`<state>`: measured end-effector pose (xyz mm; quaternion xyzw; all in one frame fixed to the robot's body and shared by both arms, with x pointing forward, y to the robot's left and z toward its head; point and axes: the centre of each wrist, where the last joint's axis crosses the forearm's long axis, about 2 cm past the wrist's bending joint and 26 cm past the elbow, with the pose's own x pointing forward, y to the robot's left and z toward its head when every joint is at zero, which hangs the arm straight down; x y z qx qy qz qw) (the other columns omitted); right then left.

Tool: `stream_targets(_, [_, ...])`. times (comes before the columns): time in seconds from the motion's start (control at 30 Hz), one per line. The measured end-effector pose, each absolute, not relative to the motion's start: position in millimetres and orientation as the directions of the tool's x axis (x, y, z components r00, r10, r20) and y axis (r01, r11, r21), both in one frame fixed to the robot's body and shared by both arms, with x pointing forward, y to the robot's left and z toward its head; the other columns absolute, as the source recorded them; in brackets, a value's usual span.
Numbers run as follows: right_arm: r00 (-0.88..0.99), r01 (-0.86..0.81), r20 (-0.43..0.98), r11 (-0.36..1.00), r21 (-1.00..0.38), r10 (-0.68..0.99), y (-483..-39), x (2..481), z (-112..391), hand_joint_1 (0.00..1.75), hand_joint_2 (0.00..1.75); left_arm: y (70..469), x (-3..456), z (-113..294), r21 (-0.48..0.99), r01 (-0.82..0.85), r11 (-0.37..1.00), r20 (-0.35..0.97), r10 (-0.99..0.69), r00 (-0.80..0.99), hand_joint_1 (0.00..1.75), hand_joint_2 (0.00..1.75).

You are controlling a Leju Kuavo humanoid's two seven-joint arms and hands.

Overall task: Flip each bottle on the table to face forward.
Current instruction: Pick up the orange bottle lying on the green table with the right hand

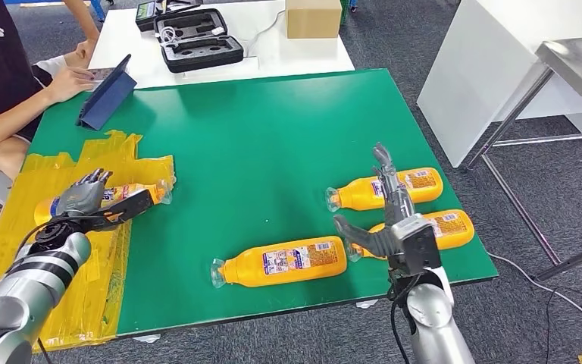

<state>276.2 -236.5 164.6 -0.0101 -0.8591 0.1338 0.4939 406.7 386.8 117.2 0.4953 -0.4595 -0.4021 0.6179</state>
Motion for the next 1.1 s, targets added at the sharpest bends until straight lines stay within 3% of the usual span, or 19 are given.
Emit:
stream_targets(0.17, [-0.499, -0.102, 0.797, 0.891, -0.443, 0.339, -233.5, 274.3, 153.8, 0.0, 1.75, 383.6, 401.7, 119.6, 0.9, -0.034, 0.435, 0.435, -0.891, 0.128, 0.0, 1.75])
stream_targets(0.47, [-0.495, -0.141, 0.74, 0.799, -0.584, 0.454, -230.6, 275.3, 142.9, 0.0, 1.75, 379.2, 393.5, 125.6, 0.807, -0.054, 0.589, 0.591, -0.806, 0.035, 0.0, 1.75])
stream_targets(0.67, [-0.495, -0.197, 0.664, 0.672, -0.714, 0.56, -223.3, 285.0, 132.7, 0.0, 1.75, 369.7, 372.8, 126.2, 0.615, 0.022, 0.788, 0.785, -0.609, -0.117, 0.0, 1.75])
stream_targets(1.1, [-0.54, -0.328, 0.526, 0.411, -0.85, 0.657, -203.0, 307.4, 113.5, 0.0, 1.75, 345.5, 355.9, 139.7, 0.471, 0.09, 0.878, 0.844, -0.419, -0.334, 0.0, 1.75])
